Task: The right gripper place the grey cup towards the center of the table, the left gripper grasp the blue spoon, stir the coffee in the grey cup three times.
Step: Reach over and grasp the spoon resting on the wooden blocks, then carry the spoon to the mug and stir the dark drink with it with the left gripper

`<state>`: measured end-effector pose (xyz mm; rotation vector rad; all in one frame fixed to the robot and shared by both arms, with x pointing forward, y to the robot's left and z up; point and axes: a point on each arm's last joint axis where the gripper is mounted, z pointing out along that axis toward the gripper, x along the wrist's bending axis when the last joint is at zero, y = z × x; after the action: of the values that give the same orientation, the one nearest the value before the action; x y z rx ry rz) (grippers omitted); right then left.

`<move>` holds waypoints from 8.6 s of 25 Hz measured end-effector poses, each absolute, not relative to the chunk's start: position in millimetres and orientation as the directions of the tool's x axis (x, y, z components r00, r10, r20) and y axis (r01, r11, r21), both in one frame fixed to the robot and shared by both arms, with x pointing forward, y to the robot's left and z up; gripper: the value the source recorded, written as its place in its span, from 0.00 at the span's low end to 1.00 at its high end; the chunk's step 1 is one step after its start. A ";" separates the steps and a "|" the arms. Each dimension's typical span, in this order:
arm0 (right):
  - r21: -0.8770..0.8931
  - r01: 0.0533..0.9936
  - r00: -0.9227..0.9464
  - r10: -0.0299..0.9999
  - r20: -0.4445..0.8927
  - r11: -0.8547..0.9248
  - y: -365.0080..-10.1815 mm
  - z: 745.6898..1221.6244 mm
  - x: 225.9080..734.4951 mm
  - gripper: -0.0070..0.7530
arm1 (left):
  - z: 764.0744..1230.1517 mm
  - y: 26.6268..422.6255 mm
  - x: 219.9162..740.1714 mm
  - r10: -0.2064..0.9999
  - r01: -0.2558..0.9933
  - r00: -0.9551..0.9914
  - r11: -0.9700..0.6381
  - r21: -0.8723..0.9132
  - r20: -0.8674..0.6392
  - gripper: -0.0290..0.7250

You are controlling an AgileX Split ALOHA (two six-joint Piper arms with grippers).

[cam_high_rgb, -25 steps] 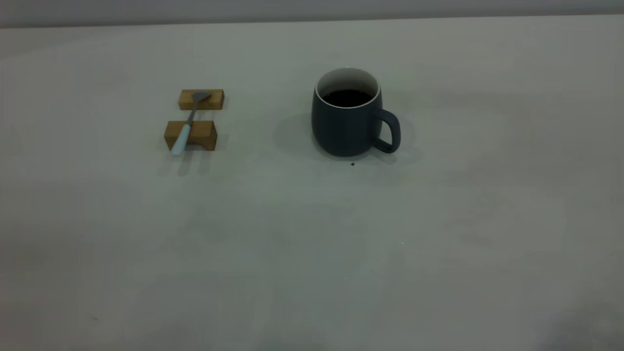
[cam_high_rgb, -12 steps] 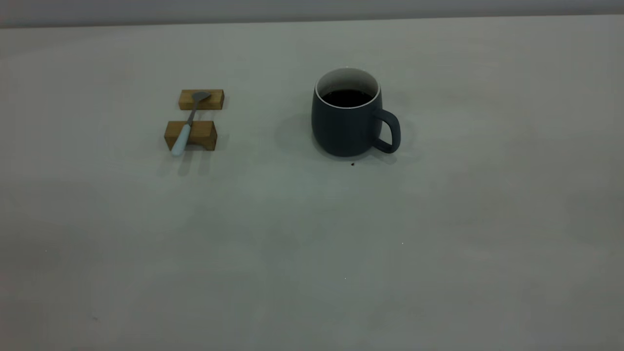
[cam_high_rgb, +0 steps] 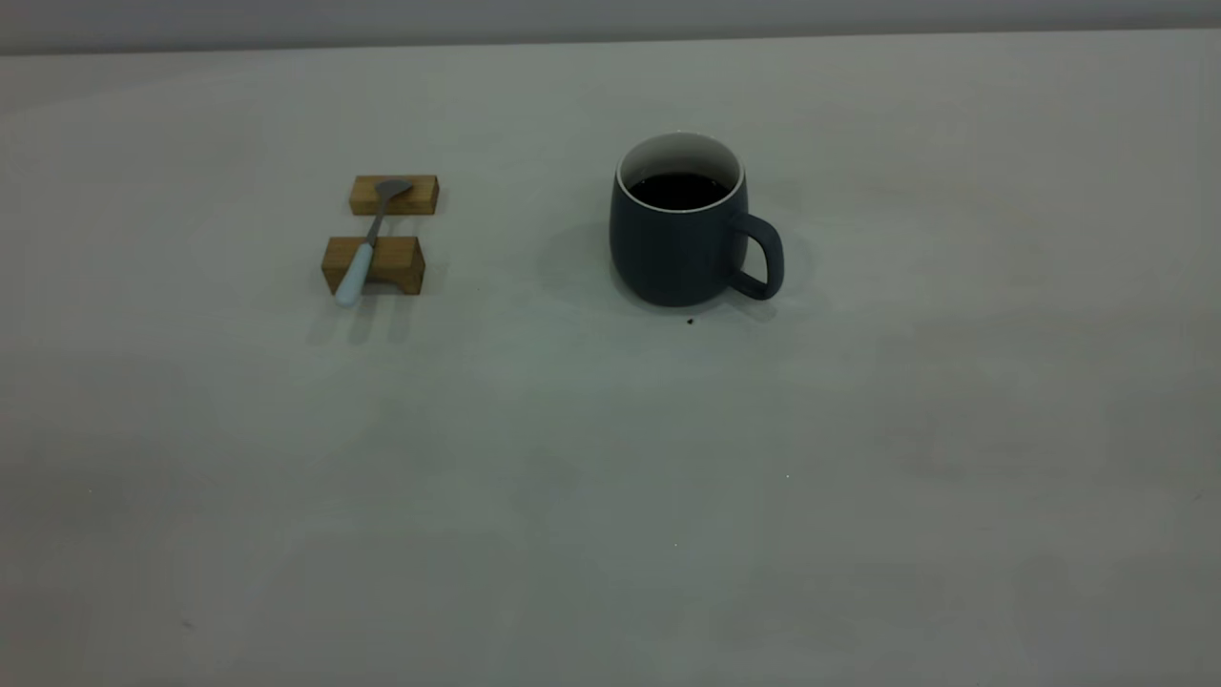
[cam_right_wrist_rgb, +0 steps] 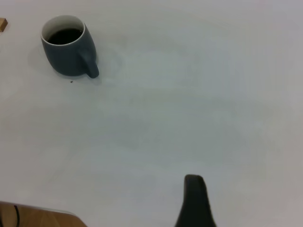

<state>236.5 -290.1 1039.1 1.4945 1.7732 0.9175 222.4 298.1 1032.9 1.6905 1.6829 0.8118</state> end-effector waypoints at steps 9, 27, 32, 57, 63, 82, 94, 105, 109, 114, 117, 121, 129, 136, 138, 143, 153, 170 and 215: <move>0.832 0.544 -0.150 0.988 -0.030 0.108 -290.1 1039.1 236.5 0.79 | 1032.9 298.1 222.4 1.000 0.625 0.003 -0.004 0.781 0.003 0.74; 0.832 0.544 -0.150 0.988 -0.030 0.108 -290.1 1039.1 236.5 0.48 | 1032.9 298.1 222.4 1.000 0.625 0.003 -0.004 0.781 0.003 0.74; 0.832 0.545 -0.150 0.988 -0.029 0.107 -290.1 1039.1 236.5 0.41 | 1032.9 299.9 222.3 1.000 0.625 -0.026 0.017 0.781 -0.001 0.74; 0.832 0.545 -0.150 0.988 -0.029 0.107 -290.1 1039.1 236.5 0.32 | 1059.4 306.8 457.3 0.999 0.904 0.021 -0.034 0.427 0.036 0.92; 0.832 0.545 -0.150 0.988 -0.029 0.107 -290.1 1039.1 236.5 0.32 | 1014.5 294.0 524.8 0.997 0.945 0.069 -0.056 0.321 -0.031 0.92; 0.832 0.545 -0.150 0.988 -0.029 0.107 -290.1 1039.1 236.5 0.32 | 848.6 221.8 587.6 0.994 0.978 0.081 -0.065 0.197 -0.070 0.89; 0.832 0.545 -0.150 0.988 -0.029 0.107 -290.1 1039.1 236.5 0.32 | 805.1 204.6 613.1 0.994 0.983 0.068 -0.052 0.176 -0.088 0.83; 0.832 0.545 -0.150 0.988 -0.029 0.107 -290.1 1039.1 236.5 0.32 | 792.1 200.4 627.9 0.994 0.985 0.062 -0.046 0.166 -0.093 0.64; 0.832 0.545 -0.150 0.988 -0.029 0.107 -290.1 1039.1 236.5 0.32 | 792.8 199.2 628.9 0.993 0.985 0.041 -0.023 0.168 -0.108 0.36; 0.832 0.545 -0.150 0.988 -0.029 0.107 -290.1 1039.1 236.5 0.32 | 795.5 197.8 628.0 0.992 0.990 0.016 0.001 0.140 -0.125 0.25; 0.832 0.545 -0.150 0.988 -0.029 0.107 -290.1 1039.1 236.5 0.32 | 808.0 194.4 630.5 0.990 0.996 0.003 0.010 0.088 -0.144 0.25; 0.832 0.545 -0.150 0.988 -0.029 0.107 -290.1 1039.1 236.5 0.32 | 847.5 188.6 643.3 0.985 0.997 -0.016 0.029 0.072 -0.172 0.25; 0.832 0.545 -0.150 0.988 -0.029 0.107 -290.1 1039.1 236.5 0.32 | 924.1 181.8 650.8 0.931 0.947 -0.319 0.306 -0.093 -0.177 0.25; 0.832 0.545 -0.150 0.988 -0.029 0.107 -290.1 1039.1 236.5 0.32 | 958.6 155.8 649.0 0.610 0.634 -0.763 0.643 -0.430 -0.214 0.25; 0.832 0.545 -0.150 0.988 -0.029 0.107 -290.1 1039.1 236.5 0.32 | 964.0 145.3 650.8 0.490 0.532 -0.839 0.653 -0.538 -0.236 0.25; 0.832 0.545 -0.150 0.988 -0.029 0.107 -290.1 1039.1 236.5 0.32 | 964.6 121.9 656.1 0.286 0.346 -0.932 0.529 -0.775 -0.221 0.25; 0.832 0.545 -0.150 0.988 -0.029 0.107 -290.1 1039.1 236.5 0.32 | 920.9 88.9 672.4 0.040 0.092 -0.996 0.362 -0.928 -0.083 0.25; 0.832 0.545 -0.150 0.988 -0.029 0.107 -290.1 1039.1 236.5 0.32 | 834.5 83.1 683.1 -0.076 0.052 -0.993 0.402 -0.914 -0.089 0.25; 0.833 0.544 -0.149 0.988 -0.029 0.106 -290.1 1039.1 236.3 0.32 | 826.2 75.2 677.2 -0.042 0.122 -0.990 0.204 -0.971 -0.133 0.25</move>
<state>236.3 -290.1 1039.1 1.4990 1.7692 0.9209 677.2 75.2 826.2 0.0776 2.3334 -1.9015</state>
